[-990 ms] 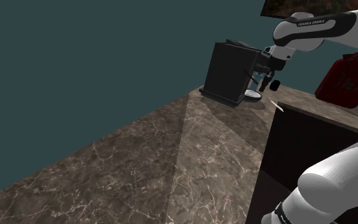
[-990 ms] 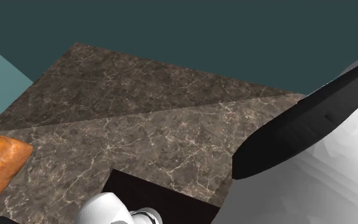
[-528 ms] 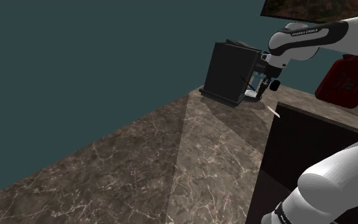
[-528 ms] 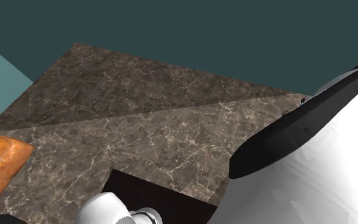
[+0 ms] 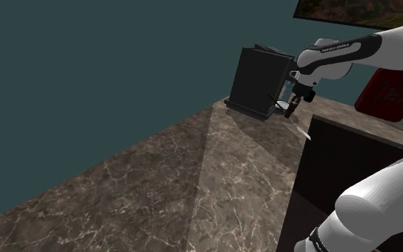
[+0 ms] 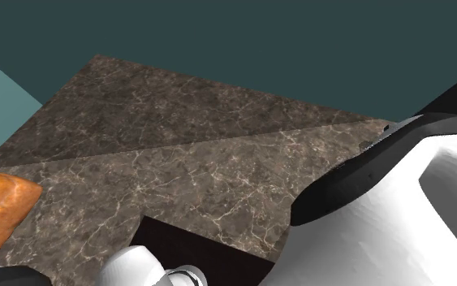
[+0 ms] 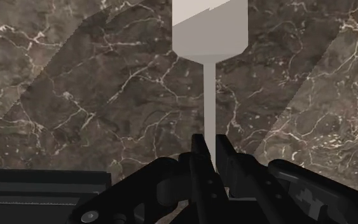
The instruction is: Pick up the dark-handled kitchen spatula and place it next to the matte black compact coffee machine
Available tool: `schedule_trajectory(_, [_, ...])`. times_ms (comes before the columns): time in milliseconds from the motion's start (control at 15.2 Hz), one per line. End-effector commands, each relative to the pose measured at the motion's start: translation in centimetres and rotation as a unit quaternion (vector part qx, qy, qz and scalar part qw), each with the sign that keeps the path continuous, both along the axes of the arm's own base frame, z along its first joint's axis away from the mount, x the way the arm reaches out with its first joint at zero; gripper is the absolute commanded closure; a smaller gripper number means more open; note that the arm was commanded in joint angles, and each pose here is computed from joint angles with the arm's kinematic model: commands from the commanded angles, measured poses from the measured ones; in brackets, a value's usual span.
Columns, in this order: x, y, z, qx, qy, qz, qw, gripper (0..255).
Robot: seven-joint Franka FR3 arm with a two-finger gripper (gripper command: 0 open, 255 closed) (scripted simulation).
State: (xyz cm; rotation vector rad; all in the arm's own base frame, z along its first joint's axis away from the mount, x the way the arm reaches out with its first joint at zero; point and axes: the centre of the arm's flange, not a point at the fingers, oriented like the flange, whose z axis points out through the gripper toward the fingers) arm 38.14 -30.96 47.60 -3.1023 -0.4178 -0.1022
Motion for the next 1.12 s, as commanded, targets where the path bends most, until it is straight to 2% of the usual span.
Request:
schedule_trajectory(0, [-0.1,0.0,-1.0,0.0,0.0,0.0,1.0,255])
schedule_trajectory(1056, [-0.1,0.0,-9.5,0.0,0.0,0.0,1.0,255])
